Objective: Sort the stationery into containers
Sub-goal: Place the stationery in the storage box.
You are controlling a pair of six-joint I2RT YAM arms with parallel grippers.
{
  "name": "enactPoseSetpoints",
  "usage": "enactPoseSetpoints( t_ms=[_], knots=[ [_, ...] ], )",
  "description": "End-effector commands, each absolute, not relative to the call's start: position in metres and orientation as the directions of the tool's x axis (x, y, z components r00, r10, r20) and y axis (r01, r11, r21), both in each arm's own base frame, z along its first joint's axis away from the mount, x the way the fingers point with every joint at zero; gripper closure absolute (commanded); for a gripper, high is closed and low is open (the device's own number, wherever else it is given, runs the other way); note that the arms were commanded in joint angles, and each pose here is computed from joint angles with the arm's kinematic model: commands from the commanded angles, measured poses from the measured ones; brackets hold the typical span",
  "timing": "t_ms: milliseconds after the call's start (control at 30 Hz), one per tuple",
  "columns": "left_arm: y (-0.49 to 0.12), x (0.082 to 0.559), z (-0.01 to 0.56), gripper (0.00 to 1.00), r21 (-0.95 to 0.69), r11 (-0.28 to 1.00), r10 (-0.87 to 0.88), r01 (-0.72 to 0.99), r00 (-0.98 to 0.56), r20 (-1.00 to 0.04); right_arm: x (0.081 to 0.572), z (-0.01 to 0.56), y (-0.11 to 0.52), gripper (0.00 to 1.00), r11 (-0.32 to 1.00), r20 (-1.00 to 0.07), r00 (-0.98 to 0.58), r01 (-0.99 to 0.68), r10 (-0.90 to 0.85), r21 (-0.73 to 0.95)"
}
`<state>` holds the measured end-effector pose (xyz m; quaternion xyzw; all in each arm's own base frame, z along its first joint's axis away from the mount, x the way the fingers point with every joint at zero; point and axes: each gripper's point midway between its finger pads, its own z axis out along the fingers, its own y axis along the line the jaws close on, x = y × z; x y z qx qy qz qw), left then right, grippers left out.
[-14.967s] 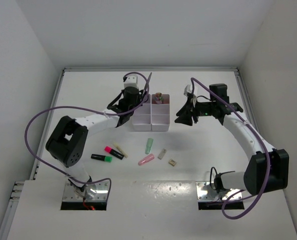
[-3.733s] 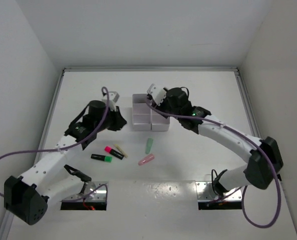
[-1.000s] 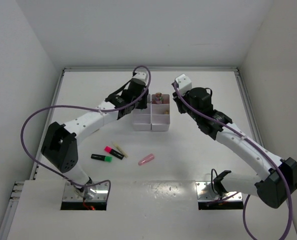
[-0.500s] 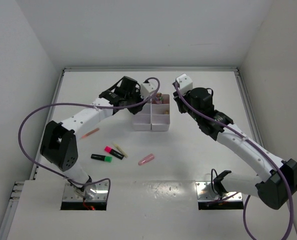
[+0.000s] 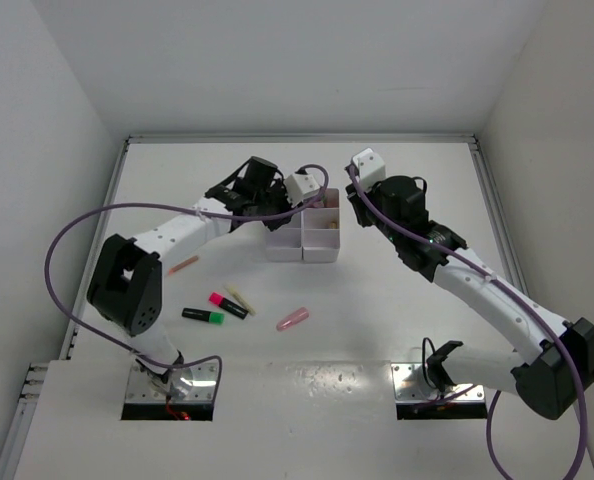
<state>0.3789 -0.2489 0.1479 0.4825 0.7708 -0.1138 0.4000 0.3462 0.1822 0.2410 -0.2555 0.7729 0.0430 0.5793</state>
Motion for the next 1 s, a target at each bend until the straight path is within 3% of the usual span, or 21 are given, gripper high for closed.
enactPoseSetpoints(
  t_ms=[0,533,967],
  knots=[
    [-0.26,0.399,0.168,0.93,0.241,0.502,0.62,0.831,-0.151,-0.77,0.35,0.262,0.179,0.72,0.882,-0.941,-0.141,-0.414,-0.307,-0.225],
    [-0.25,0.427,0.162,0.73,0.279,0.573,0.617,0.771,-0.181,-0.766,0.351,0.258,0.18,0.72,0.881,-0.939,-0.149,-0.416,-0.312,-0.226],
    [-0.248,0.429,0.163,0.63,0.279,0.595,0.608,0.754,-0.194,-0.77,0.351,0.258,0.18,0.71,0.881,-0.939,-0.149,-0.416,-0.312,-0.226]
  ],
)
